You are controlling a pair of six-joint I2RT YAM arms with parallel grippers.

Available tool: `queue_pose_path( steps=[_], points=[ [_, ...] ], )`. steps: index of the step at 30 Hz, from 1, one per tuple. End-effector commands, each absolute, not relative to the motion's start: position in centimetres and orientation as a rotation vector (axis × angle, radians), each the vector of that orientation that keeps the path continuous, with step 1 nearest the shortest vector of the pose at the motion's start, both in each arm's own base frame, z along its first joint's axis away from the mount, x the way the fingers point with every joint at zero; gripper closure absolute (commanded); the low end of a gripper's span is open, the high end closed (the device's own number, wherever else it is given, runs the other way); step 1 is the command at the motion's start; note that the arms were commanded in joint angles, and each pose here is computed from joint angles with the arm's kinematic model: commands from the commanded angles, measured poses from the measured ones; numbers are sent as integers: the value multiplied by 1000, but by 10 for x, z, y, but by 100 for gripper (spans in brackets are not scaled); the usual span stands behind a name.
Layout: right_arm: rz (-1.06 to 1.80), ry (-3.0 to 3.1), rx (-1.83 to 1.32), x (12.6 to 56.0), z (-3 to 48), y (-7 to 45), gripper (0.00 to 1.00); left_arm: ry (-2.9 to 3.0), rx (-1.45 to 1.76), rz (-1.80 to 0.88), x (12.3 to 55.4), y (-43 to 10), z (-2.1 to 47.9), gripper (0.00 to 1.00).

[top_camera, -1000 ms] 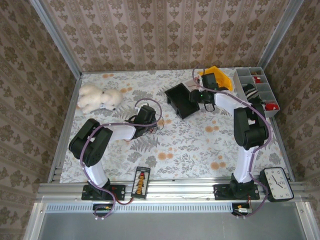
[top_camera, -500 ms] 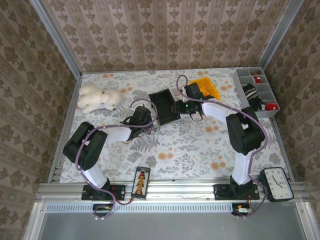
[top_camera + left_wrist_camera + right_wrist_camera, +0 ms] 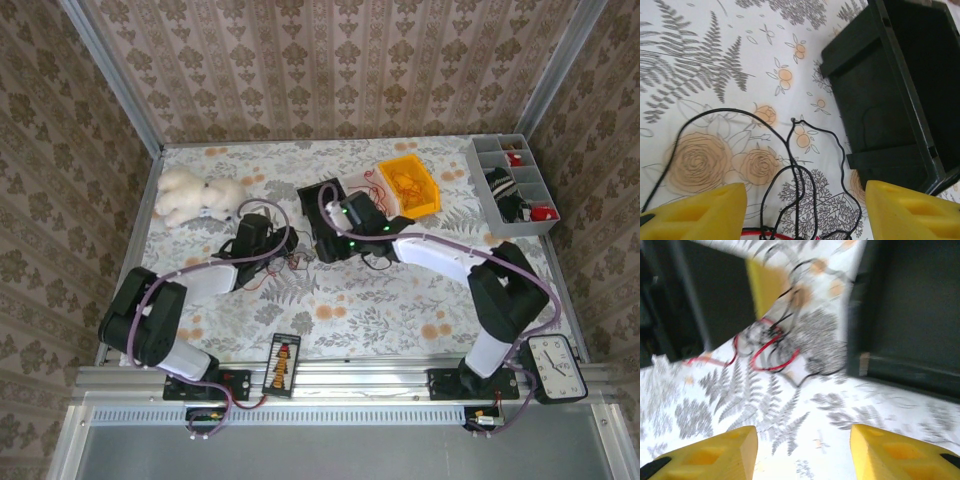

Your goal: Untangle the cables

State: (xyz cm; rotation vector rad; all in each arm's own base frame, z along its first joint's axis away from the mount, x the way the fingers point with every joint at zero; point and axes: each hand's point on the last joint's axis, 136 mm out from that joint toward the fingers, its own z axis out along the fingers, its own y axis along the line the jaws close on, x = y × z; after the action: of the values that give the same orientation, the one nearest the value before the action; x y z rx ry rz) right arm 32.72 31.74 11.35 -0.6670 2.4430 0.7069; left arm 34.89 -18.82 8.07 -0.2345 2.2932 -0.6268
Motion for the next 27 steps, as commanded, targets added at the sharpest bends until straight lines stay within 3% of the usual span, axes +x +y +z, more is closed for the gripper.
queue_pose_path(
  steps=[1,10,15,23,27],
  points=[
    [677,2454,-850,313,106,337,48,2267,-333,-536,345,-165,87,36],
    [676,2453,-803,324,104,333,48,2504,-63,-252,267,-138,93,34],
    [742,2478,-663,338,101,320,48,2648,32,-280,228,-145,81,35],
    [785,2481,-596,346,103,313,49,2621,136,-194,247,-154,69,38],
    [792,2487,-613,343,102,313,49,2648,165,-102,253,-149,57,50]
  ],
)
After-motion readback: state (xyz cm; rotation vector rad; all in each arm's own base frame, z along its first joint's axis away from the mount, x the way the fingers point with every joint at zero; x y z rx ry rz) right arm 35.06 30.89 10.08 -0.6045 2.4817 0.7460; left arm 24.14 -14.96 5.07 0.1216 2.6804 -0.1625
